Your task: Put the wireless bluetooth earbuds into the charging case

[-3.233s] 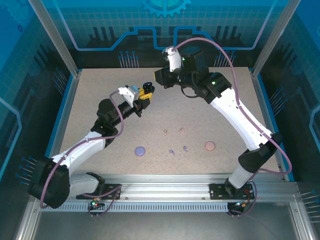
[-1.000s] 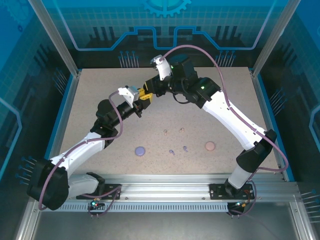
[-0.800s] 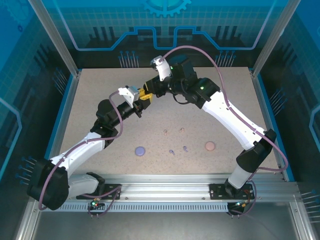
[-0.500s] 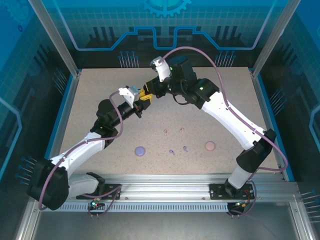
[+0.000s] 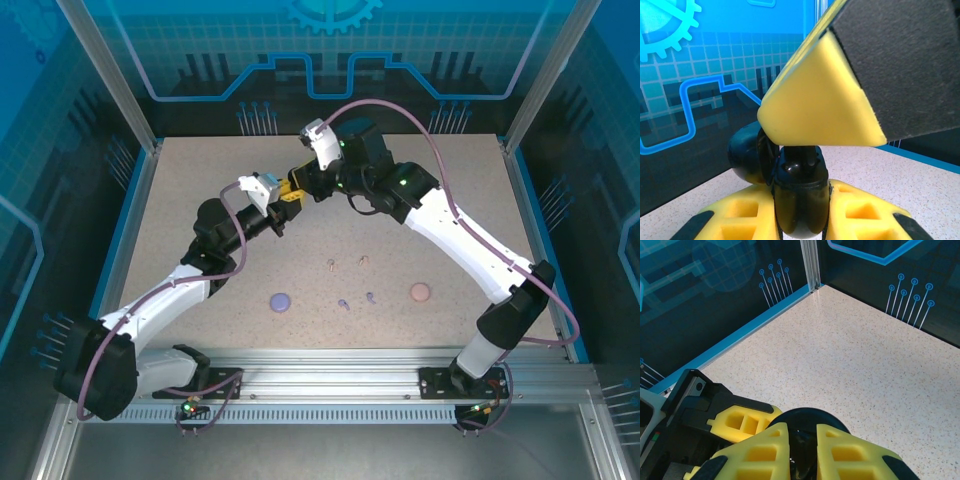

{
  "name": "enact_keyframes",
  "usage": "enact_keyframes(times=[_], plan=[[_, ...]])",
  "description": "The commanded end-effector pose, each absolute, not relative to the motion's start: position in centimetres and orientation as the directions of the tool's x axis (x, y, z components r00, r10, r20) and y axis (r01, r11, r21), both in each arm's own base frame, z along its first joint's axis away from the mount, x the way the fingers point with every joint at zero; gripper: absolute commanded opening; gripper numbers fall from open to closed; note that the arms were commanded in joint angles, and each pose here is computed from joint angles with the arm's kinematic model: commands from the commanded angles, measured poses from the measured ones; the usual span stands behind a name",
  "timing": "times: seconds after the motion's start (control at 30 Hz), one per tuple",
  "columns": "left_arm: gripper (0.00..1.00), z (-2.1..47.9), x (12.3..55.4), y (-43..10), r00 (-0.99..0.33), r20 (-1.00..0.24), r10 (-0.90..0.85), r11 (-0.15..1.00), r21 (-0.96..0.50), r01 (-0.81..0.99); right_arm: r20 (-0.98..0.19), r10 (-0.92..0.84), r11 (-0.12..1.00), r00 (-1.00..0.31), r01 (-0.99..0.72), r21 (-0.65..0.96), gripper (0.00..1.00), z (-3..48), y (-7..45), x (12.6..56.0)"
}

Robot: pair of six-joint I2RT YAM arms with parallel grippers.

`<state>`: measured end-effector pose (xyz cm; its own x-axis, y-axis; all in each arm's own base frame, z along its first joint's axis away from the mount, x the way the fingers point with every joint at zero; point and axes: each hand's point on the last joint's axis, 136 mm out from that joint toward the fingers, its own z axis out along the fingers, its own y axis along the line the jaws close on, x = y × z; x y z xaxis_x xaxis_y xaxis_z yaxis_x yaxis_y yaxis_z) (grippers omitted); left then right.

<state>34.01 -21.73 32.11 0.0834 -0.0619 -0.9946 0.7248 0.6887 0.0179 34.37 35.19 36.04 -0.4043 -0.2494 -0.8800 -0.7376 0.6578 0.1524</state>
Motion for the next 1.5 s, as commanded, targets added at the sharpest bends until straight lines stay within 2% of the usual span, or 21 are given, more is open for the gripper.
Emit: enact_keyframes(times=[0.0, 0.23, 0.47, 0.63, 0.83, 1.07, 1.2, 1.33, 1.47], plan=[[0.00, 35.7, 33.3, -21.8, 0.202, -0.976, -0.086, 0.683, 0.090, 0.725, -0.877, -0.286, 0.623, -0.385, -0.770, 0.135, 0.16, 35.9, 35.7, 32.8], [0.00, 35.7, 33.3, -21.9, 0.201, -0.976, -0.086, 0.681, 0.090, 0.727, -0.883, -0.313, 0.580, -0.350, -0.807, 0.115, 0.16, 36.1, 36.9, 32.0], [0.00, 35.6, 33.2, -22.0, 0.200, -0.976, -0.085, 0.681, 0.090, 0.727, -0.871, -0.333, 0.582, -0.362, -0.806, 0.112, 0.18, 35.5, 37.1, 32.1], [0.00, 35.6, 33.3, -22.0, 0.198, -0.976, -0.086, 0.680, 0.088, 0.728, -0.871, -0.326, 0.600, -0.367, -0.793, 0.110, 0.30, 35.9, 37.0, 32.5], [0.00, 35.3, 33.3, -22.1, 0.191, -0.978, -0.084, 0.678, 0.084, 0.730, -0.893, -0.276, 0.604, -0.354, -0.787, 0.125, 0.50, 38.9, 37.3, 32.9], [0.00, 35.0, 33.3, -22.1, 0.184, -0.979, -0.086, 0.677, 0.078, 0.732, -0.909, -0.181, 0.674, -0.375, -0.720, 0.163, 0.64, 42.6, 35.2, 34.7], [0.00, 35.1, 33.2, -22.2, 0.186, -0.979, -0.087, 0.674, 0.080, 0.735, -0.884, -0.120, 0.743, -0.452, -0.631, 0.222, 0.65, 42.2, 32.6, 37.1], [0.00, 34.9, 33.2, -22.3, 0.183, -0.980, -0.081, 0.669, 0.083, 0.739, -0.801, -0.095, 0.767, -0.591, -0.556, 0.319, 0.63, 39.8, 31.3, 39.7], [0.00, 34.7, 33.1, -22.7, 0.172, -0.982, -0.074, 0.655, 0.082, 0.751, -0.730, -0.112, 0.743, -0.674, -0.545, 0.389, 0.52, 37.5, 32.0, 41.3]])
